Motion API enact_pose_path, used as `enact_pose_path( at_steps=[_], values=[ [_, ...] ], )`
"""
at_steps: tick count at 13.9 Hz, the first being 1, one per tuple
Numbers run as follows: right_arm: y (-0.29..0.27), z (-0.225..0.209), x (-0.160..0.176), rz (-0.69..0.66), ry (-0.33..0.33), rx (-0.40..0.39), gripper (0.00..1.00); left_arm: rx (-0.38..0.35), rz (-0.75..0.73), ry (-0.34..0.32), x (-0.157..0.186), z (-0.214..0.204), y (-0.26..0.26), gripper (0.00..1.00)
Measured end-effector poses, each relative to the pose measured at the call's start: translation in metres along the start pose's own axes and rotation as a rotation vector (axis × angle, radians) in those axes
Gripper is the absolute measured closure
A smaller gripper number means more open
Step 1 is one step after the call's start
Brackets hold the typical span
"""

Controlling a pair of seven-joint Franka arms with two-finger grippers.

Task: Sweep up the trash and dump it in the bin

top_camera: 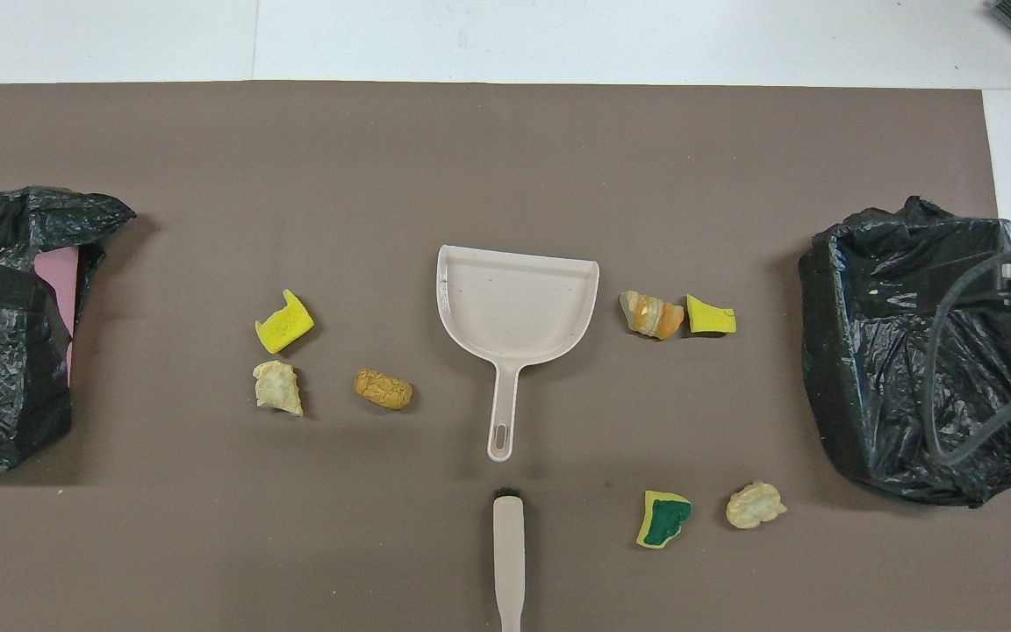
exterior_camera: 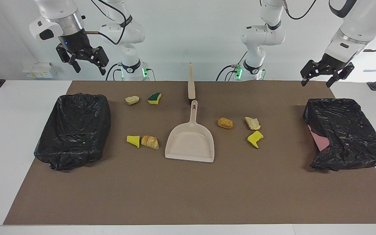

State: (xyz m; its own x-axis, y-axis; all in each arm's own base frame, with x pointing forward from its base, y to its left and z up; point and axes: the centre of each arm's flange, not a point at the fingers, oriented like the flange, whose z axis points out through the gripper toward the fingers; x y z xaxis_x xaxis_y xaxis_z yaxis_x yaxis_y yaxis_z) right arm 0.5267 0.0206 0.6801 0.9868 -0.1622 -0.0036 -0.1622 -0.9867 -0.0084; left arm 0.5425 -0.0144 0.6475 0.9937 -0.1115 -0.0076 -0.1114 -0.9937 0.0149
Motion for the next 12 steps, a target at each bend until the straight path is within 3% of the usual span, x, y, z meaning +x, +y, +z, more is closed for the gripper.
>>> enact_pose_path(
  at_steps=[6,12],
  values=[
    [0.0,0.0,0.0,0.0,0.0,0.001,0.0,-0.001,0.007,-0.016,-0.001,0.003,0.003,0.0],
    [0.015,0.001,0.002,0.028,-0.007,-0.002,0.0,-0.004,0.096,-0.104,-0.01,0.044,0.052,0.0]
  ],
)
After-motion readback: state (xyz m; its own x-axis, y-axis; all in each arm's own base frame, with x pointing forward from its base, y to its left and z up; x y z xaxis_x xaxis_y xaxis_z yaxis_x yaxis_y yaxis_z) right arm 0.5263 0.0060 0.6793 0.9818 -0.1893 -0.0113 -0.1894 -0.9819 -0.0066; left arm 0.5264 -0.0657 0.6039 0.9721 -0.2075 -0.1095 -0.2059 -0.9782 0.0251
